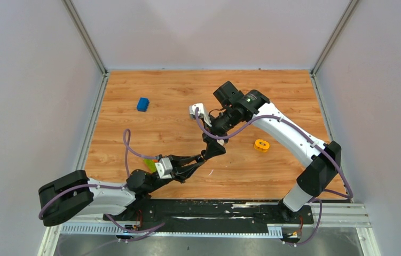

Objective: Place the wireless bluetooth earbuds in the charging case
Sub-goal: Adjust the earbud with the charging case.

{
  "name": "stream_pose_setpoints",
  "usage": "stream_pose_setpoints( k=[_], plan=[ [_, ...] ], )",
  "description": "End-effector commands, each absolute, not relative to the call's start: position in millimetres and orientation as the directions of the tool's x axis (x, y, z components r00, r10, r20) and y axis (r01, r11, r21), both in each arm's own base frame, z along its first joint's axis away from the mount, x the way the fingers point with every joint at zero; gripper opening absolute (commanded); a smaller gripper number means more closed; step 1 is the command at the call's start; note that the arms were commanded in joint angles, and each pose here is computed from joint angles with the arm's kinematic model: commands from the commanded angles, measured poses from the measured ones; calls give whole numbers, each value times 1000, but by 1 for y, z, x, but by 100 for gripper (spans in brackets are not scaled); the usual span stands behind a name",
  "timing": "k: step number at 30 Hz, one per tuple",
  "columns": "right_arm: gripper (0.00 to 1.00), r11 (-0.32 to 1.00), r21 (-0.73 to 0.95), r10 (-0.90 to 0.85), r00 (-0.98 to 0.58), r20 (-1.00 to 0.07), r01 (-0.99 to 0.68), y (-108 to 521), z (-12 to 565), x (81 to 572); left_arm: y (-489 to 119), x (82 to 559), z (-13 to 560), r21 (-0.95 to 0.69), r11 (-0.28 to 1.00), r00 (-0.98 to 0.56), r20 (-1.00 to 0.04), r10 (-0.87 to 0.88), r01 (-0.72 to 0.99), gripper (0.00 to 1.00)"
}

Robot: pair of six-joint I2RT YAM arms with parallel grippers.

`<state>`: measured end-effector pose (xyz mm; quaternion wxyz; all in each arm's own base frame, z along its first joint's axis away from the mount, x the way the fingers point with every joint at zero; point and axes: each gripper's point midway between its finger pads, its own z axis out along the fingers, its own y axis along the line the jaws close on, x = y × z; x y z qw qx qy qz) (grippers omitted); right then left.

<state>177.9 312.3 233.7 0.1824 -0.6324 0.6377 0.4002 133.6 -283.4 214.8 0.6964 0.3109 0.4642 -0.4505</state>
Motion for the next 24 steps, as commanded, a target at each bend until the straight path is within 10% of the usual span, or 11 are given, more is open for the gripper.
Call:
stream_pose_setpoints(
  k=[1, 24],
  plan=[
    [78, -79, 228, -690, -112, -715, -970, 308, 221, 195, -269, 121, 221, 25, 383, 187, -900, -393, 924, 0],
    [77, -100, 176, -678, -62, -733, -979, 301, 231, 192, -272, 122, 217, 14, 375, 169, -907, -385, 927, 0]
  ],
)
